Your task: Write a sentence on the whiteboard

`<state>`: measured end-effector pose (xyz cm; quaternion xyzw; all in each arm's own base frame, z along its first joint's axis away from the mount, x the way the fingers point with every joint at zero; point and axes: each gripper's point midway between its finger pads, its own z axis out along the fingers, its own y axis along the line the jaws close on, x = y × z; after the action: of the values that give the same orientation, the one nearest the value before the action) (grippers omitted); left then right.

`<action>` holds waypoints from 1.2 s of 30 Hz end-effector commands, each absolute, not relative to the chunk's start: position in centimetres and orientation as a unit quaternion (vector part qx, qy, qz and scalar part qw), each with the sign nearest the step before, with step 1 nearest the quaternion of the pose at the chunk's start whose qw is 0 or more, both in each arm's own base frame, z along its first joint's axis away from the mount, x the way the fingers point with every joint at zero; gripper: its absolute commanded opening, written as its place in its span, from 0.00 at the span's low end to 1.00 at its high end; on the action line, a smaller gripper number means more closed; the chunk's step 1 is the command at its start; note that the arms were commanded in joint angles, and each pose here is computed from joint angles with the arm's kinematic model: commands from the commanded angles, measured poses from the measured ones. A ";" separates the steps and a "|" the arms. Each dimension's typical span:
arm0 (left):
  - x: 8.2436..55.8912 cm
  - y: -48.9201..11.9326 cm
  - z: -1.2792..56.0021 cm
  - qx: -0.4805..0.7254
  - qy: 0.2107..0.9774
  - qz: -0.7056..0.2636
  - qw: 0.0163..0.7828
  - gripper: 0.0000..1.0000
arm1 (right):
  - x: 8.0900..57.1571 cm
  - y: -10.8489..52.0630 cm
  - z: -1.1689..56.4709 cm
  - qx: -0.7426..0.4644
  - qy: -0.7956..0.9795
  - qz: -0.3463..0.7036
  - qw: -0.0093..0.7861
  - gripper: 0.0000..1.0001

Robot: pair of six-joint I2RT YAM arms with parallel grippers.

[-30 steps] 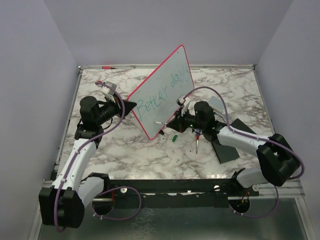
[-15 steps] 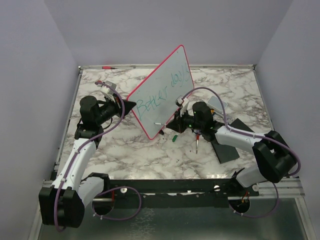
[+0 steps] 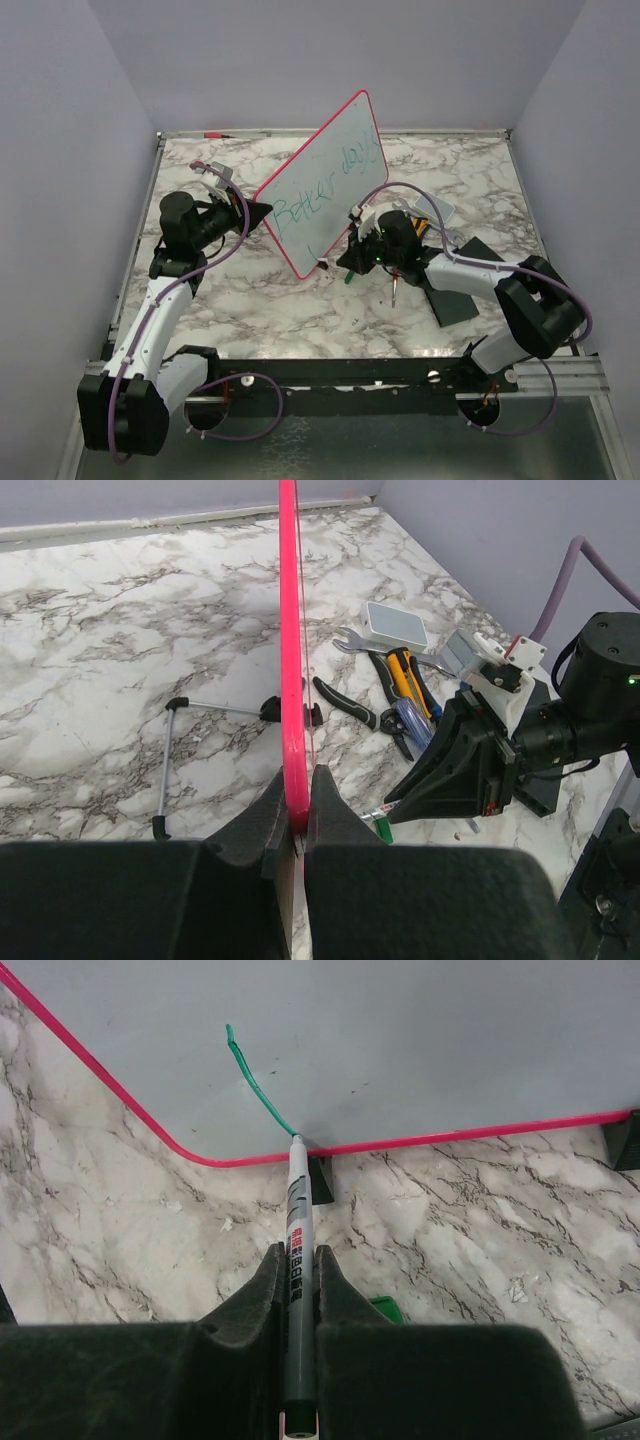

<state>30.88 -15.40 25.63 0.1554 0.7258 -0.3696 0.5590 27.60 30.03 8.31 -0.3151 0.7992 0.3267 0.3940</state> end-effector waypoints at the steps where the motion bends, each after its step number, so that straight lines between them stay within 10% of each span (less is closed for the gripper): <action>1: 28.4 -16.1 19.1 0.161 0.788 -0.378 0.458 0.00 | 28.4 29.9 8.1 -0.311 0.801 0.305 0.411 0.01; 36: 28.4 -16.1 19.2 0.162 0.787 -0.378 0.459 0.00 | 28.5 31.9 13.9 -0.331 0.755 0.356 0.440 0.01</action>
<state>30.86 -15.40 25.65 0.1557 0.7256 -0.3698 0.5590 28.43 31.69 13.95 -0.3211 0.7553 0.3596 0.4440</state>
